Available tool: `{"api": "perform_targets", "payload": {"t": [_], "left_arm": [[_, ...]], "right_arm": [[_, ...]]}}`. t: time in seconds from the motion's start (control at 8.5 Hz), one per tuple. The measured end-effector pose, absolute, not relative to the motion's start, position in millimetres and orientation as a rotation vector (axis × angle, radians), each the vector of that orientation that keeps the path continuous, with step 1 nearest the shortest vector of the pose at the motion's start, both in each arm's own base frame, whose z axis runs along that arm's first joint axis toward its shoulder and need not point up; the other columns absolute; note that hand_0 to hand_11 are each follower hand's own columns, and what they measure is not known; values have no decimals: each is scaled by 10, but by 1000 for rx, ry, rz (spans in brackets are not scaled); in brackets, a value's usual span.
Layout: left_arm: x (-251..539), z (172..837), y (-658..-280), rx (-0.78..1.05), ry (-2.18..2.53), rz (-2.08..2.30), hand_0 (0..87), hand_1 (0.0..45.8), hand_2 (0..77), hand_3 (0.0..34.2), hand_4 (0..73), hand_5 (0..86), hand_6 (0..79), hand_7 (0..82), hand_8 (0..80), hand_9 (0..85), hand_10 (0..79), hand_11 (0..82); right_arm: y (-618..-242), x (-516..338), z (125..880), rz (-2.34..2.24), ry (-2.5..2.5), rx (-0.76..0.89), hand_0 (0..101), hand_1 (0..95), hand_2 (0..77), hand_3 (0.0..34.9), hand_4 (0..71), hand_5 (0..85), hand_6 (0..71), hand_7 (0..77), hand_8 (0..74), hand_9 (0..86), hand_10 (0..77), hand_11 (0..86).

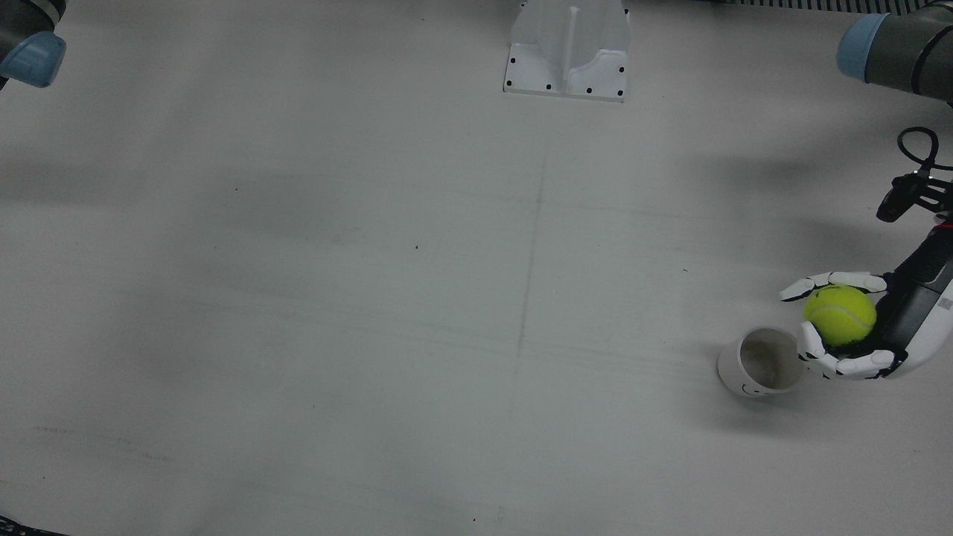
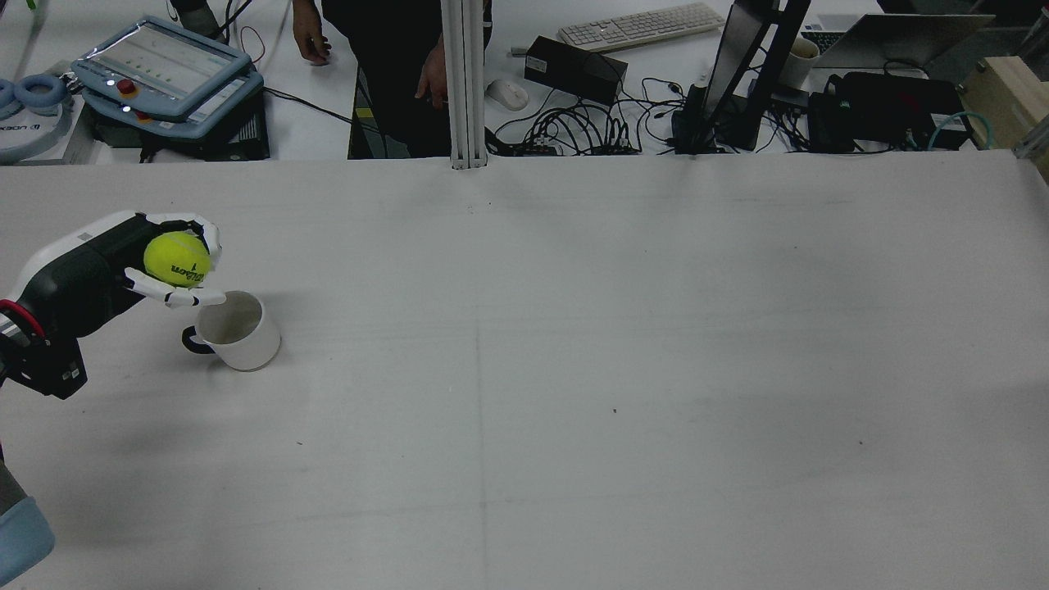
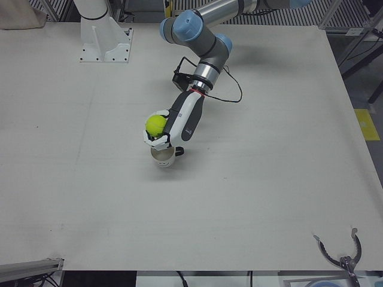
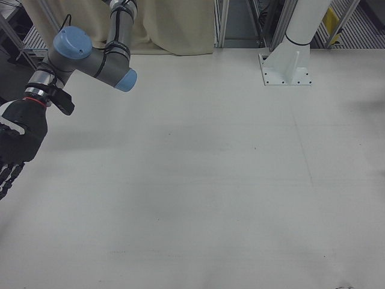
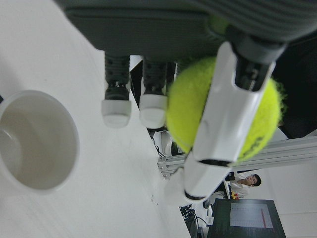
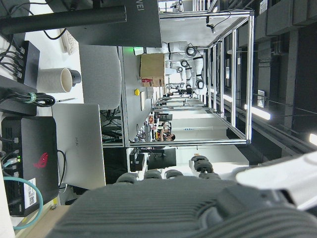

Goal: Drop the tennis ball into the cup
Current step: 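Hold the tennis ball in the left hand above the white mug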

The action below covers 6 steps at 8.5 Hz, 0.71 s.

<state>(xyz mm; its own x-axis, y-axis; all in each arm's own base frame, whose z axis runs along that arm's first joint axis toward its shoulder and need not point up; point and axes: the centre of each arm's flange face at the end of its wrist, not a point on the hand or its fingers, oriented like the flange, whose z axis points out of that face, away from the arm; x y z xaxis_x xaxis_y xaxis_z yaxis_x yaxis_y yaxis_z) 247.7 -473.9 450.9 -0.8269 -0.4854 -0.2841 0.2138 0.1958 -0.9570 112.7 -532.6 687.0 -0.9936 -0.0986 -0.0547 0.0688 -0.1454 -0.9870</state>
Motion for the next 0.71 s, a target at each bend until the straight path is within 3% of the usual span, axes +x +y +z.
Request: {"api": "perform_targets", "payload": {"t": [0.12, 0.35, 0.47, 0.71], "left_arm": [[2533, 4561, -4785, -250, 1923, -1688, 726, 349, 224, 97, 480, 513, 540, 535, 698, 33, 578, 698], [2589, 4597, -4834, -251, 1912, -1693, 682, 355, 224, 98, 480, 513, 540, 535, 693, 76, 562, 698], [2589, 4589, -4835, -252, 1912, -1695, 672, 349, 224, 98, 480, 513, 540, 535, 698, 322, 556, 698], [2578, 4571, -4837, -262, 1928, -1687, 642, 344, 218, 98, 475, 507, 540, 535, 698, 644, 529, 698]], "right_arm": [[-5326, 1127, 6870, -2297, 1977, -35, 0, 5, 5, 0, 0, 0, 0, 5, 0, 0, 0, 5], [-5326, 1127, 6870, -2297, 1977, -35, 0, 5, 5, 0, 0, 0, 0, 5, 0, 0, 0, 5], [-5326, 1127, 6870, -2297, 1977, -35, 0, 5, 5, 0, 0, 0, 0, 0, 0, 0, 0, 5], [-5326, 1127, 6870, -2297, 1977, -35, 0, 5, 5, 0, 0, 0, 0, 5, 0, 0, 0, 5]]}}
